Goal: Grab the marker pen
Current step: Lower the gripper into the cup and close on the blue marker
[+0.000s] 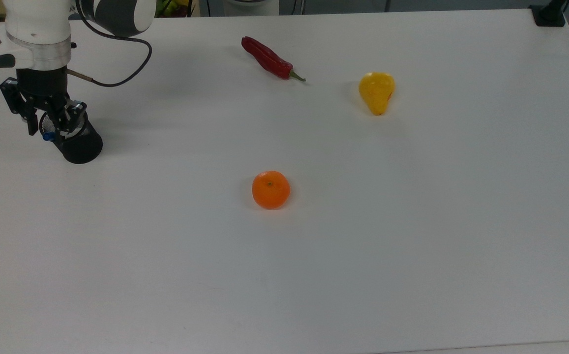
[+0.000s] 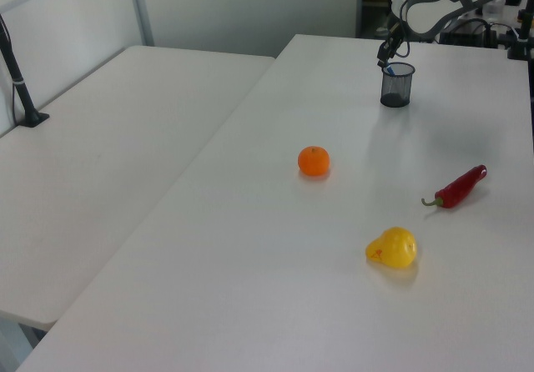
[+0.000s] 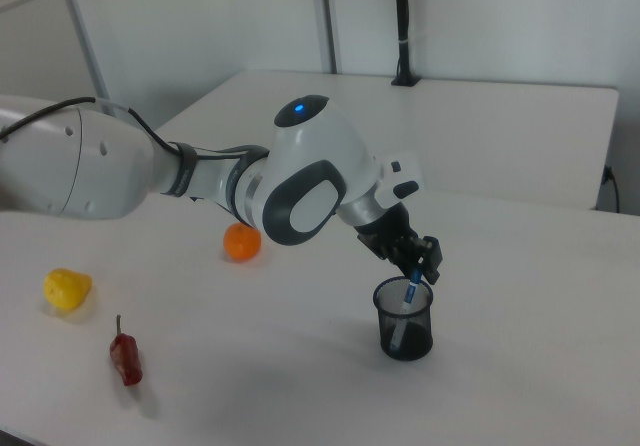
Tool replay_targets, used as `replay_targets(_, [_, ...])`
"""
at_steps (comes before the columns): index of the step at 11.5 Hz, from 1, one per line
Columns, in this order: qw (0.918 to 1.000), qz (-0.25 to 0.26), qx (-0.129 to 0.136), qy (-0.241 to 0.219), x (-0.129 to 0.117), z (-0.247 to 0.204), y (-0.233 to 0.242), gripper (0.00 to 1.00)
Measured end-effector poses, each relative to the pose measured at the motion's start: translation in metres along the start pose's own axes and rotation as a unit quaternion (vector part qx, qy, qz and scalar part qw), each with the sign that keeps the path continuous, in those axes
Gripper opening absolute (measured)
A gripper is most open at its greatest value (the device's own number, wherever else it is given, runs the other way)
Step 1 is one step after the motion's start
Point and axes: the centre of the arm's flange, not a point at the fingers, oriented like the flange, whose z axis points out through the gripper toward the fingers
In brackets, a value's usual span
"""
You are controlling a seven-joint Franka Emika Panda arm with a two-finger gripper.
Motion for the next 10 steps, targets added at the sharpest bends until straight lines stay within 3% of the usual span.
replay_targets(4, [1.0, 0.0, 0.0, 0.0, 0.0, 0.0, 0.0, 0.4])
replay_targets(8, [1.0, 0.0, 0.0, 0.001, 0.0005, -0.0006, 0.0002, 0.18])
replay_targets(10, [1.0, 0.0, 0.0, 0.001, 0.0006, -0.0008, 0.0002, 0.18])
